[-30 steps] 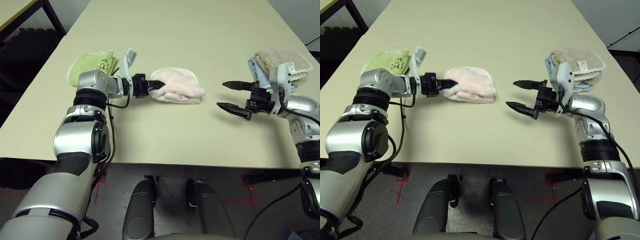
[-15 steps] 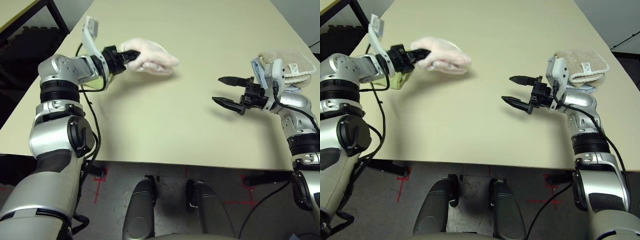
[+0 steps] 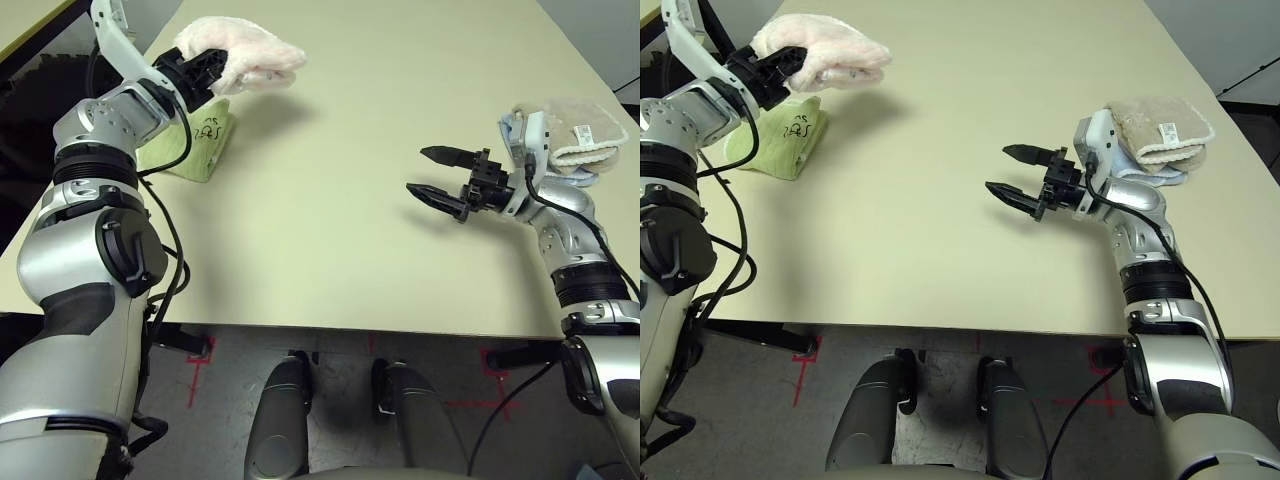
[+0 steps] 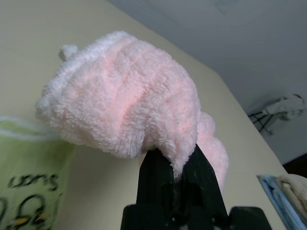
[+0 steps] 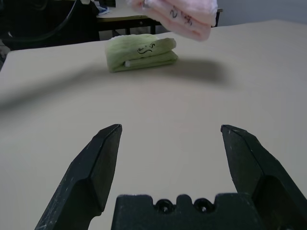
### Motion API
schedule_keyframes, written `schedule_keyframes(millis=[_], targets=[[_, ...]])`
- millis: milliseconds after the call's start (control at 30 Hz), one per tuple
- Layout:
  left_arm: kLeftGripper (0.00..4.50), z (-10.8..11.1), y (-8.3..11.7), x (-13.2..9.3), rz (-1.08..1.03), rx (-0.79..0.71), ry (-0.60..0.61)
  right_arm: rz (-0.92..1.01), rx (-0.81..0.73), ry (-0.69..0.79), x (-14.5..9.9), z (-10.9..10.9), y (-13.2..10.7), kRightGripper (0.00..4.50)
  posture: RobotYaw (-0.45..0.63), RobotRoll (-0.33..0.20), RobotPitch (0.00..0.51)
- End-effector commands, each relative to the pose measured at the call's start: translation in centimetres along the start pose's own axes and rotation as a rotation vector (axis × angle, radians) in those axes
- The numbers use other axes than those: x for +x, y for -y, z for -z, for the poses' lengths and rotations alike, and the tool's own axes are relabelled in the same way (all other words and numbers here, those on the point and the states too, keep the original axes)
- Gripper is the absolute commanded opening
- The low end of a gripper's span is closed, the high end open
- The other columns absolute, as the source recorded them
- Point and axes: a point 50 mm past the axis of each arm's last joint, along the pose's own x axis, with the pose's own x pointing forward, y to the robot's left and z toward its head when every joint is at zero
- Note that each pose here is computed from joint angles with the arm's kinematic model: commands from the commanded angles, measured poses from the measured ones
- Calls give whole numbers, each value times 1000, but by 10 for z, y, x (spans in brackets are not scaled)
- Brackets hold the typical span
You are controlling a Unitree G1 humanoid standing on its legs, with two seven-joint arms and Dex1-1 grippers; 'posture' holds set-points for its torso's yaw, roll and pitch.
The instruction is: Fold the towel and set it aside.
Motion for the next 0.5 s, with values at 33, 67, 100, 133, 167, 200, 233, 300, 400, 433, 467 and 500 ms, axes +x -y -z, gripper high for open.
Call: schedule_keyframes(millis=[33, 67, 100, 133, 167, 200, 233, 300, 400, 433, 467, 500], targets=[[17, -5, -9, -6, -35, -3, 41, -9, -12, 15, 4, -5, 0, 4500, 119, 0, 164], [17, -7, -10, -7, -38, -2, 53, -11, -11, 15, 4, -5, -1, 4500, 120, 0, 163], [17, -9, -11, -9, -48, -6, 75, -13, -11, 16, 5, -5, -1, 4500, 121, 0, 163], [17, -10, -13, -10, -56, -11, 95, -16, -12, 16, 5, -5, -1, 4500, 121, 0, 163], [17, -12, -15, -11, -66, -18, 118, -20, -12, 15, 5, -5, -2, 4500, 121, 0, 162], [17, -12, -17, -12, -75, -23, 135, -23, -13, 13, 5, -5, -2, 4500, 120, 0, 163], [17, -13, -19, -13, -86, -22, 147, -25, -14, 12, 5, -6, -2, 4500, 119, 0, 163], [17, -13, -22, -15, -104, -26, 181, -27, -14, 12, 5, -6, -3, 4500, 117, 0, 164], [17, -11, -27, -17, -133, -34, 196, -31, -16, 7, 4, -6, -3, 4500, 111, 0, 165], [17, -11, -28, -18, -138, -37, 198, -32, -17, 5, 4, -6, -4, 4500, 110, 0, 164], [17, -10, -29, -18, -145, -44, 205, -32, -18, 4, 3, -7, -4, 4500, 110, 0, 163], [17, -10, -30, -19, -149, -48, 211, -32, -19, 3, 3, -7, -4, 4500, 110, 0, 163]])
